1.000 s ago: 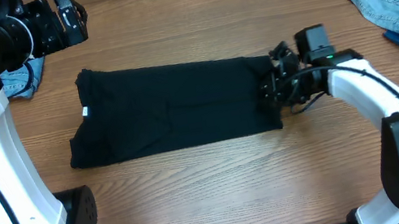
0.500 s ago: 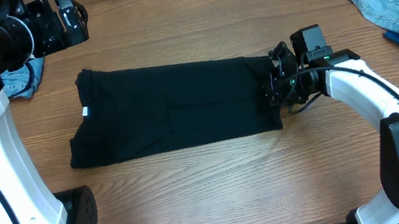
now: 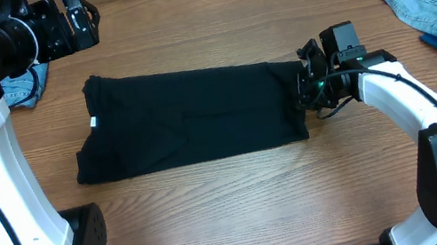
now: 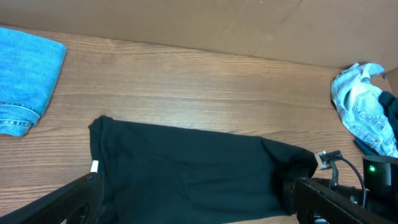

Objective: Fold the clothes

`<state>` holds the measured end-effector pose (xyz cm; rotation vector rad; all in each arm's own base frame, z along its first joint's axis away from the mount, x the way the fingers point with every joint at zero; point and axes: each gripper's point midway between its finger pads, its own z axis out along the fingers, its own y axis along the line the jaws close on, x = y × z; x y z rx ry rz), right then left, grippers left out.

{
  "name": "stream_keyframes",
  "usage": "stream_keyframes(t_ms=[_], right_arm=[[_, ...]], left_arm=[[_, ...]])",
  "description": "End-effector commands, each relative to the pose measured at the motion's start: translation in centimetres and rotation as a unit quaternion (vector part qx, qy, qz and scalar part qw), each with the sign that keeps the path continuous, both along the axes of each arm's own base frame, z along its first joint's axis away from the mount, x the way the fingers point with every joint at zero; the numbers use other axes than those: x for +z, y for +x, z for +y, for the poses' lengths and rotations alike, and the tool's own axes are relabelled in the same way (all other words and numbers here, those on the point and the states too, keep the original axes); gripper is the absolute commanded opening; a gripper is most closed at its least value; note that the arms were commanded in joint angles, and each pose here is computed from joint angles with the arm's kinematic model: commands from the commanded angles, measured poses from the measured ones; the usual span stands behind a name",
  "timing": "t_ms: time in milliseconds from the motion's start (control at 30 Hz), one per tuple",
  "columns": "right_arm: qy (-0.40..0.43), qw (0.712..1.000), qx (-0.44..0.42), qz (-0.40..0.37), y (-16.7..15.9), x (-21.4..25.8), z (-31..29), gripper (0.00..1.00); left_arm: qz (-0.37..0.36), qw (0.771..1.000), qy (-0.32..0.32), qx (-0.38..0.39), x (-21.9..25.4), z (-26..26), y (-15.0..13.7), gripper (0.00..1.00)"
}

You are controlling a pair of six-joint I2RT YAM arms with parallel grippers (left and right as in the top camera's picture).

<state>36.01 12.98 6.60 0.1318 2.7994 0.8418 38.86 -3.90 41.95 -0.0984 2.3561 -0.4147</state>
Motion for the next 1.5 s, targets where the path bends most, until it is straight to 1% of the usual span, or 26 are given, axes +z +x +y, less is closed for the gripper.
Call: stream_keyframes(t_ms=[0,200,567,767,1100,1200,1467], right_arm=[[0.01,1.0,0.001,-0.028,1.3,2.1,0.4,0.04],[0.02,0.998,0.038,-0.04,1.1,3.3,3.3,0.04],[0.033,0.99,0.123,-0.068,-1.1,4.4,10.4,0.04],[0.059,0.981,0.144,-0.114,-1.0,5.9,14.2,0.04],[0.086,0.965,0.178,-0.175,-1.1,7.8,18.1,0.04],[0.089,0.963,0.184,-0.178,-1.3,7.7,18.8,0.04],[0.081,0.969,0.185,-0.145,-1.6,4.7,19.5,0.04]], left_arm=[[-0.013,1.0,0.001,-0.017,0.7,-0.6,-0.6,1.0],[-0.013,1.0,0.001,-0.017,0.7,-0.6,-0.6,1.0],[-0.013,1.0,0.001,-0.017,0.7,-0.6,-0.6,1.0],[-0.013,1.0,0.001,-0.017,0.7,-0.6,-0.6,1.0],[-0.013,1.0,0.0,-0.017,0.8,-0.6,-0.6,1.0],[-0.013,1.0,0.0,-0.017,0.8,-0.6,-0.6,1.0],[-0.013,1.0,0.0,-0.018,0.8,-0.6,-0.6,1.0]])
